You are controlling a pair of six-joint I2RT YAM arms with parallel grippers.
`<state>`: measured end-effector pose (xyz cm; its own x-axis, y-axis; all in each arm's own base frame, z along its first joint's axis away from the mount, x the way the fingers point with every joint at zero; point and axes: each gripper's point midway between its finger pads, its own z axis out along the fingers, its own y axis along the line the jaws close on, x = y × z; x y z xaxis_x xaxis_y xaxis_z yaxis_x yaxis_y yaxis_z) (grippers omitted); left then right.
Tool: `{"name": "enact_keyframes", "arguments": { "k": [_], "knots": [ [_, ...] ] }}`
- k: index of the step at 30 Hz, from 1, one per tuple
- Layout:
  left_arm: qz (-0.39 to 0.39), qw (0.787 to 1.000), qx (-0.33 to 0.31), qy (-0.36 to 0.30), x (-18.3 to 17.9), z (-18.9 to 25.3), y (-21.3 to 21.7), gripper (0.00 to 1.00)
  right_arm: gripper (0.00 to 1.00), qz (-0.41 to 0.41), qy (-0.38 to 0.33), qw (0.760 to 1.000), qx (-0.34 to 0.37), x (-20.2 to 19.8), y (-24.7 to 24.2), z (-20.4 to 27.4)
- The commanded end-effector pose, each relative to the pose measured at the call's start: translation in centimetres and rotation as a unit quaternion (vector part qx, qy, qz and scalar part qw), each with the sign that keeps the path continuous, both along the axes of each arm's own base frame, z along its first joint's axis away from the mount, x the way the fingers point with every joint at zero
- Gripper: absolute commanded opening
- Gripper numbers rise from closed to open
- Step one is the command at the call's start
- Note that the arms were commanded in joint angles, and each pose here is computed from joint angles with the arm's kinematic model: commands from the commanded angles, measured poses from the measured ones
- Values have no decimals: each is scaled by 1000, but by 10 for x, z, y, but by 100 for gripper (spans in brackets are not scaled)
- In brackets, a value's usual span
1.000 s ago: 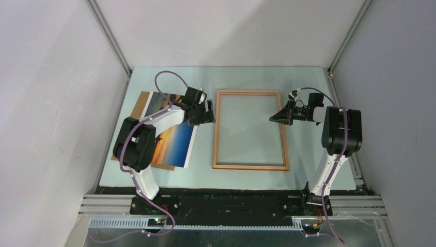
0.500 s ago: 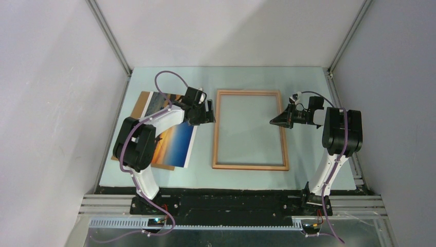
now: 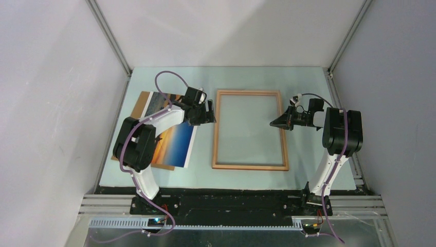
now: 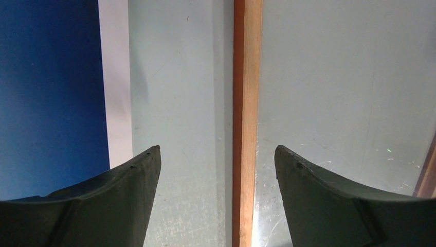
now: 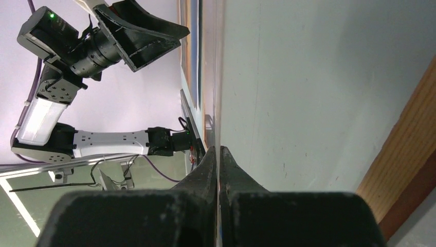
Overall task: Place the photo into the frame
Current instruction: Place the photo frame item in the photo frame.
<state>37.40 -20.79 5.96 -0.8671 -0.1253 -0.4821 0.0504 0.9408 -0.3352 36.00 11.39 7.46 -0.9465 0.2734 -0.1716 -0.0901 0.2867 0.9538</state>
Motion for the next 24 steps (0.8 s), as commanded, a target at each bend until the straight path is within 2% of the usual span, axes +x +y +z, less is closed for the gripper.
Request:
{"name": "enact_keyframes", "arguments": {
  "k": [1, 24],
  "knots": [
    [-5, 998, -20, -53, 14, 36, -5, 86, 0, -4, -29, 1000, -6, 4, -3, 8],
    [-6, 998, -21, -56, 14, 38, -5, 86, 0, -4, -21, 1000, -11, 3, -2, 3]
  ]
}}
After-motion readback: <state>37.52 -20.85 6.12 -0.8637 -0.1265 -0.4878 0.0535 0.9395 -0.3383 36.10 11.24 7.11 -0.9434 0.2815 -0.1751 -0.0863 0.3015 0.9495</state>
